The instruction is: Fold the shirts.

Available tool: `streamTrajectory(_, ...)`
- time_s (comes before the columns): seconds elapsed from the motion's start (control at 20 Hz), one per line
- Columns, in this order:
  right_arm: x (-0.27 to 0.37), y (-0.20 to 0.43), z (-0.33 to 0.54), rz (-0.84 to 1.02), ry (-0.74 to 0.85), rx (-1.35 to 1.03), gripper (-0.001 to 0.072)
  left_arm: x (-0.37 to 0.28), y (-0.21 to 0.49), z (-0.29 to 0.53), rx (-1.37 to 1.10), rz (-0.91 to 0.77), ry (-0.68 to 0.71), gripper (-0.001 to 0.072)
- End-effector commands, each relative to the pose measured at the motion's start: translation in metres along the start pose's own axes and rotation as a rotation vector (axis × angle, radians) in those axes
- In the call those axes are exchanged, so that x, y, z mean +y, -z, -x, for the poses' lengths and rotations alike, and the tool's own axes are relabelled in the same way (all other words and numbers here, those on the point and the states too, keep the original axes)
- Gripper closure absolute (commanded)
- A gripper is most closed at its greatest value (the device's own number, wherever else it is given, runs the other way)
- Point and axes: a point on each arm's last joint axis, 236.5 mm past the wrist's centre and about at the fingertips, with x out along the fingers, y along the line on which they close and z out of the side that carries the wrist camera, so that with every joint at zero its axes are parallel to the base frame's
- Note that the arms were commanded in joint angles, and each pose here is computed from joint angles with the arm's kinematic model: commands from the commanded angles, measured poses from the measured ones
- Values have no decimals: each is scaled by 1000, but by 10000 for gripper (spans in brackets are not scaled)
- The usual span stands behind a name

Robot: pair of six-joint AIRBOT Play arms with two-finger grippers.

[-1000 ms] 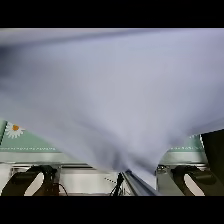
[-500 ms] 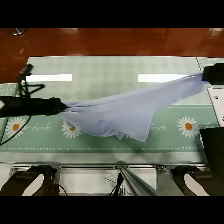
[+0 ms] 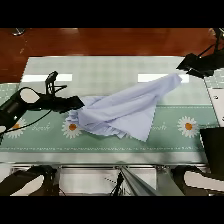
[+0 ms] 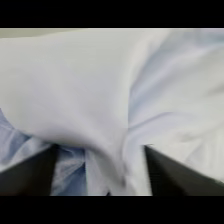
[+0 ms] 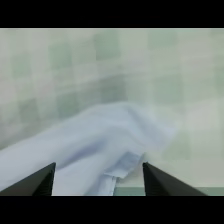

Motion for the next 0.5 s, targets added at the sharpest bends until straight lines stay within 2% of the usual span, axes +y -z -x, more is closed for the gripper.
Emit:
streamTrajectory(0.0,-18,16,9,-23,-41,95,86,28,11,18,131,-36,-82,3)
streamTrajectory(0.1,-65,40,31,-18,84,147,86,58,15,42,163,14,-112,4)
streamTrajectory(0.2,-109,70,38,-119,172,98,87,81,18,58,118,126,-93,4)
streamTrajectory(0.3,-118,118,22,-263,117,41,88,66,31,52,84,164,101,6)
streamTrajectory(0.35,-108,147,10,-309,47,28,96,46,36,46,58,177,242,6)
streamTrajectory(0.45,-79,193,-8,-346,-77,27,96,17,40,38,0,179,428,7)
